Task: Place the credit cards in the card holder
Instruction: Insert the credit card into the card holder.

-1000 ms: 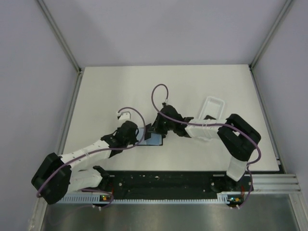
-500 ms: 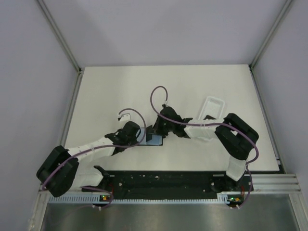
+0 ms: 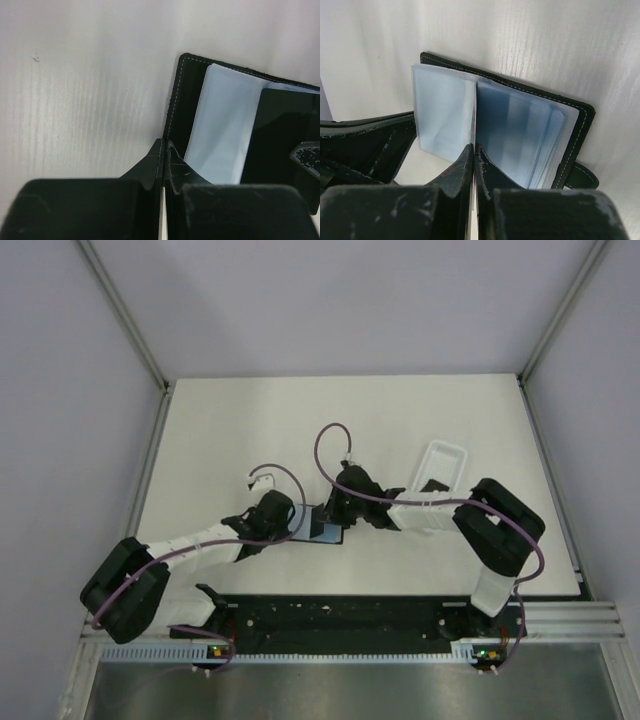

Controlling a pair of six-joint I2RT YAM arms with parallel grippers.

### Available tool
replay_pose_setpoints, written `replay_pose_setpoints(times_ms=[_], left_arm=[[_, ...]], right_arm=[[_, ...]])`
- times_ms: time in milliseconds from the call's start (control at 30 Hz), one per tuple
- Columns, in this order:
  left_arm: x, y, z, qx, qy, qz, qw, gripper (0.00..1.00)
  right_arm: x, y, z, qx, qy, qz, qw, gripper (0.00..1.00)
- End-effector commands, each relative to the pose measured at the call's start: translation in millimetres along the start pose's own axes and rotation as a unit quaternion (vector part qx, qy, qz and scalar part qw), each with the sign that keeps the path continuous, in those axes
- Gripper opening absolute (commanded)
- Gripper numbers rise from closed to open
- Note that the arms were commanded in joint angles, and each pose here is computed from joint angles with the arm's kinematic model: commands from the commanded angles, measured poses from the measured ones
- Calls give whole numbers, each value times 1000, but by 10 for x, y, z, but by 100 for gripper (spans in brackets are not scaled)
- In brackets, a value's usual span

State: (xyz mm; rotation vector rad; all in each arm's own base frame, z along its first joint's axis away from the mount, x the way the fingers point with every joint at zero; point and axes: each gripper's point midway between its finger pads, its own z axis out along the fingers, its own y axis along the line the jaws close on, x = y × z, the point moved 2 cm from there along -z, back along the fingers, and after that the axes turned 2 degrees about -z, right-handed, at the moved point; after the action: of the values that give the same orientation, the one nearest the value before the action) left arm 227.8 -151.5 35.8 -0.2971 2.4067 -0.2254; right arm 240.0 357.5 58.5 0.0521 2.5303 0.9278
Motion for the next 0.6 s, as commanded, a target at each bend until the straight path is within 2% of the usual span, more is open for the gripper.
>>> replay_pose_setpoints(times_ms=[0,567], left_arm=[[303,-183,-9,48,57,-11,997,0],[487,-142,-153,61,64,-20,996,0]], right_arm=[[9,-27,-138,9,-2,-29,1000,0],[-60,-14,-530,-24,-17,-35,999,0]])
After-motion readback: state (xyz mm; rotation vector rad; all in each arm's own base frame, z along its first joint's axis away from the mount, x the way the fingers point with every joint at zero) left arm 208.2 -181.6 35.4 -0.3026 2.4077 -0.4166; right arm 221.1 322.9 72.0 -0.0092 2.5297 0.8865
